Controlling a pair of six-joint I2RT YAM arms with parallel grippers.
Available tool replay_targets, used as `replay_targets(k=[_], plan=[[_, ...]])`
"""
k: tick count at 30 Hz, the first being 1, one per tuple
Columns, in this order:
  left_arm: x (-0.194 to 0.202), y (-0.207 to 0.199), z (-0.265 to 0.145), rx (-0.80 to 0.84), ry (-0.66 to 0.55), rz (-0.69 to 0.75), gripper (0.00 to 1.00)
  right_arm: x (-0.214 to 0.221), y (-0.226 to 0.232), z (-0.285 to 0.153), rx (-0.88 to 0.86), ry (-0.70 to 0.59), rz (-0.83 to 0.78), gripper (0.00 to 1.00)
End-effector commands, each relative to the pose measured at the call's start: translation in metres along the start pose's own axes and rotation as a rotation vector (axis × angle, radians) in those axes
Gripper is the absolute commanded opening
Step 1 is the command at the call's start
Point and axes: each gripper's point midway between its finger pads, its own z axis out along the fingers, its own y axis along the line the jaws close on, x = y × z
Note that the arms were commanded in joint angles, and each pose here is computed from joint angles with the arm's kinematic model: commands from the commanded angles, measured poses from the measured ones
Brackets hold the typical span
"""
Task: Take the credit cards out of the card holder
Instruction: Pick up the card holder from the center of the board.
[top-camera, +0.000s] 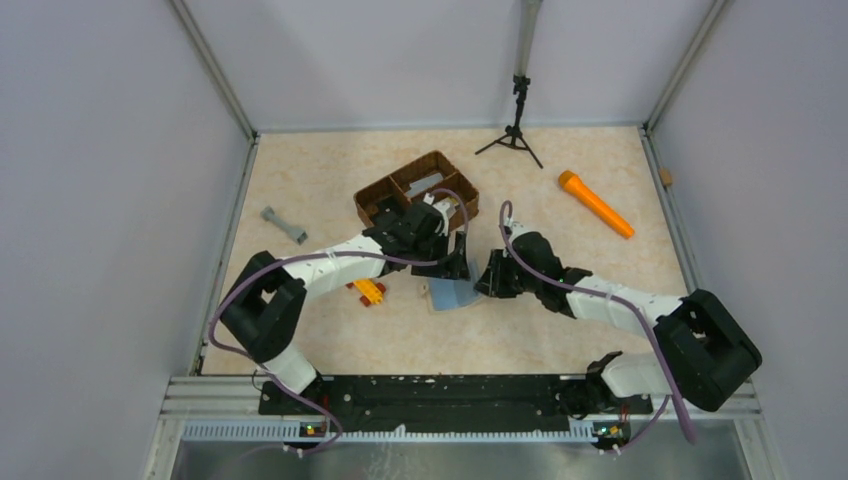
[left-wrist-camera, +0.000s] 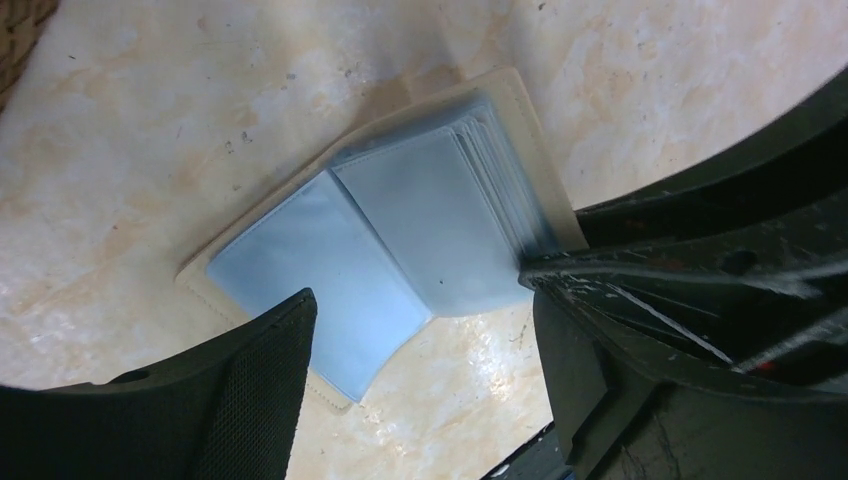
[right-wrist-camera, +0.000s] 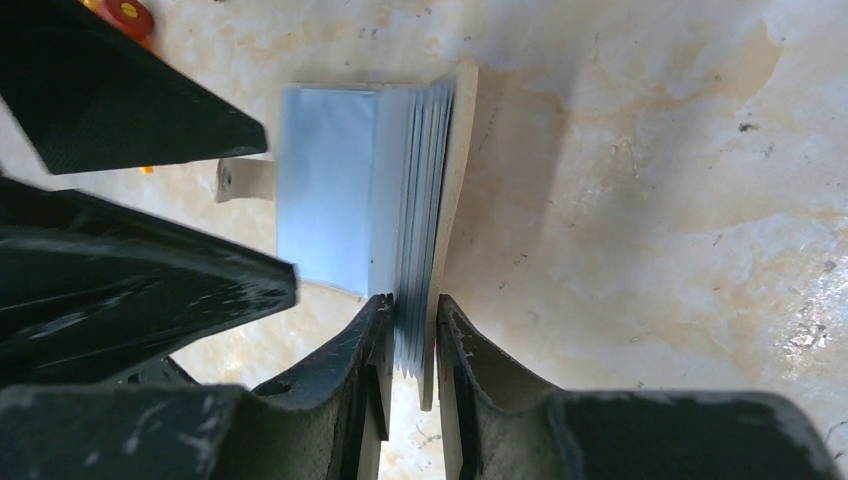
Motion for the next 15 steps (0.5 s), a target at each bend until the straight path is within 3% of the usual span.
replay_targets(k=[1, 10, 15], plan=[[-0.005, -0.011, 0.016, 0.055, -0.007, -0.022, 0.82, -0.019, 0.019, -0.001, -0.062, -0.046, -0.028, 0.22], [0.005, 0.006, 0.034, -0.008, 0.037, -0.036, 0.76, -0.021, 0.024, -0.004, -0.082, -0.059, -0.028, 0.2], [0.017, 0.025, 0.042, -0.093, 0.096, -0.018, 0.64, -0.023, 0.024, -0.006, -0.081, -0.071, -0.028, 0.18]])
